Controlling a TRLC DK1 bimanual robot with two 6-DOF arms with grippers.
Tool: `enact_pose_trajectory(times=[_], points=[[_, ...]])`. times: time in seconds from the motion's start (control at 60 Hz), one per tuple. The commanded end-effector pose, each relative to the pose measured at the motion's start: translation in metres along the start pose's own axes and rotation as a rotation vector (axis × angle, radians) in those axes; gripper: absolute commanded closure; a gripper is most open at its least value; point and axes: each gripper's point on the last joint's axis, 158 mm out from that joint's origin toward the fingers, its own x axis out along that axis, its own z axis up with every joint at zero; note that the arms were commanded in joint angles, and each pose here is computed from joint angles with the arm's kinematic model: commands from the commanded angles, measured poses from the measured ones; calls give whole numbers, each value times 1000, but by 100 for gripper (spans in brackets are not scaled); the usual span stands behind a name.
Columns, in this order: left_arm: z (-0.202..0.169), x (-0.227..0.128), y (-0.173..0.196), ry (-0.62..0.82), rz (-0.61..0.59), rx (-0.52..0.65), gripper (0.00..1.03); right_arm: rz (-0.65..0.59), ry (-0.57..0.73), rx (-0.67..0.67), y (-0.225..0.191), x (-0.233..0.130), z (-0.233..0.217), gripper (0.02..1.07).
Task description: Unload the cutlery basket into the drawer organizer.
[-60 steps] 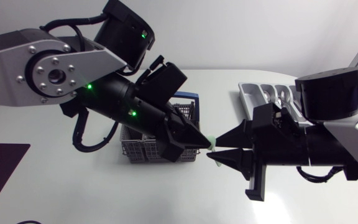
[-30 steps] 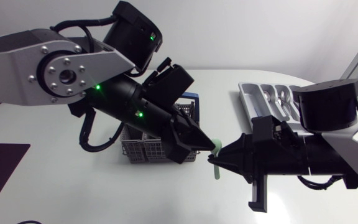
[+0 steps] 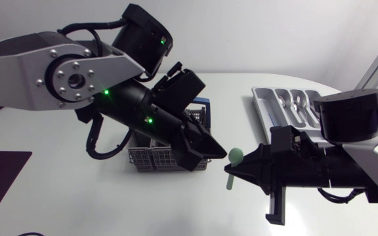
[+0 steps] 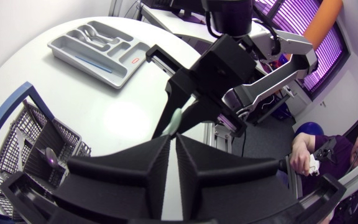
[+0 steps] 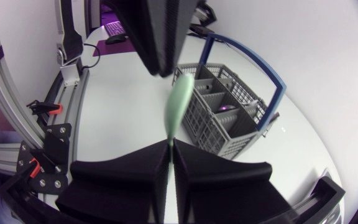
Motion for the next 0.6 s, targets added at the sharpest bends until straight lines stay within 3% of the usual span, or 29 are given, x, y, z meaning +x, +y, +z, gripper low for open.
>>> enact_pose_trajectory(times=[0.0,0.117,0.267,0.583], points=[[14,-10,-5,-33,-1,23,57,-8,45,28,0,2,-20,101],[19,-18,-3,-55,14,30,31,-14,54,32,-1,2,-24,101],[23,-27,19,-71,106,22,28,-58,67,54,-15,-1,-31,101],[22,-41,99,-71,456,-51,26,-237,115,129,-69,-21,-57,101]])
